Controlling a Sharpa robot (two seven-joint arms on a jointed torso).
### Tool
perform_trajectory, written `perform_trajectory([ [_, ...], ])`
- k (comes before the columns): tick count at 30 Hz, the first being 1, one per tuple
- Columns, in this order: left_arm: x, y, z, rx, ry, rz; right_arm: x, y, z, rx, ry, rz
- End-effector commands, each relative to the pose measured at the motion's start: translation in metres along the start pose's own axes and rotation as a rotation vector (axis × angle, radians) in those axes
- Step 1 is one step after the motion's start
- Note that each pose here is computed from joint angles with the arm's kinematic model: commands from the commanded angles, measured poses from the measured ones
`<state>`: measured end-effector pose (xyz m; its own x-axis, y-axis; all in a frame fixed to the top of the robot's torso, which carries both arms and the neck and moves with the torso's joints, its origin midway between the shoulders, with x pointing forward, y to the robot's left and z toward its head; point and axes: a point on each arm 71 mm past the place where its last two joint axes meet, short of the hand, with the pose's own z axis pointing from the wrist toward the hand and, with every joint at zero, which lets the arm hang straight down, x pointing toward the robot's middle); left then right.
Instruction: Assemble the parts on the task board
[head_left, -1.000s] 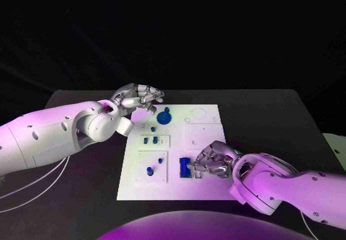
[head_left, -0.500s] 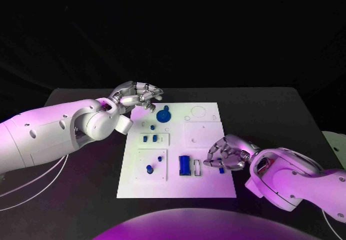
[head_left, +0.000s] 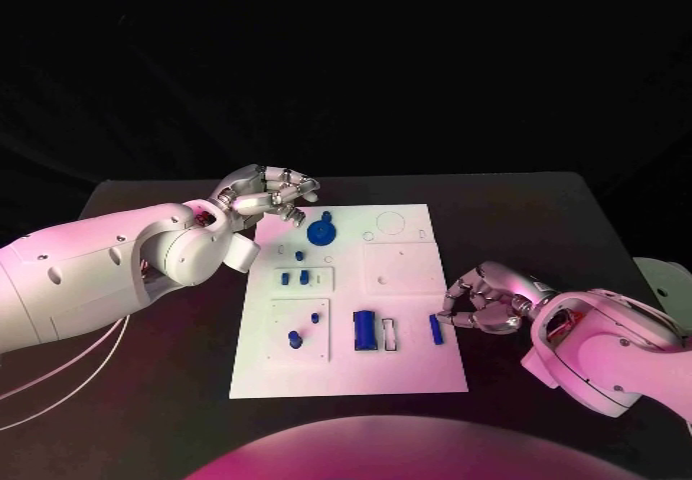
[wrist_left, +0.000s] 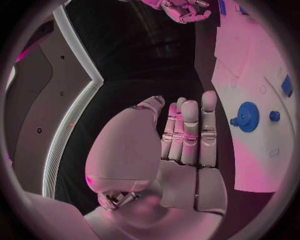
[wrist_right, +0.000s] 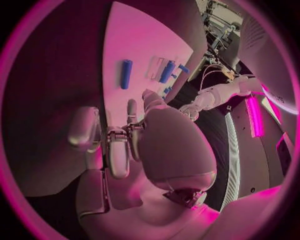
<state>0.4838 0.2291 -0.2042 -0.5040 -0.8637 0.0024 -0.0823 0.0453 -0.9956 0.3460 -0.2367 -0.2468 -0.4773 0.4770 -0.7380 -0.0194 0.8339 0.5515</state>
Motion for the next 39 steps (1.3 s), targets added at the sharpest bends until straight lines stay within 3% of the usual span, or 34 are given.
perform_trajectory([
  [1,0.0022,-0.0008,0.0006,0.019,0.006,-0.005,0.004,-0.007,-0.002,0.031,0.011,-0.094],
  [12,0.0024,0.001,0.0003,0.015,0.008,-0.008,0.017,-0.016,-0.004,0.091,0.005,-0.141],
  [21,0.0027,0.0014,-0.0001,0.01,0.014,-0.01,0.032,-0.01,-0.001,0.078,0.015,-0.138],
  [32,0.0008,0.002,-0.001,0.004,0.011,-0.009,0.037,-0.005,0.003,0.066,0.01,-0.136],
  [39,0.0008,0.002,-0.0013,0.001,0.013,-0.009,0.039,0.0,0.009,0.039,-0.005,-0.209],
])
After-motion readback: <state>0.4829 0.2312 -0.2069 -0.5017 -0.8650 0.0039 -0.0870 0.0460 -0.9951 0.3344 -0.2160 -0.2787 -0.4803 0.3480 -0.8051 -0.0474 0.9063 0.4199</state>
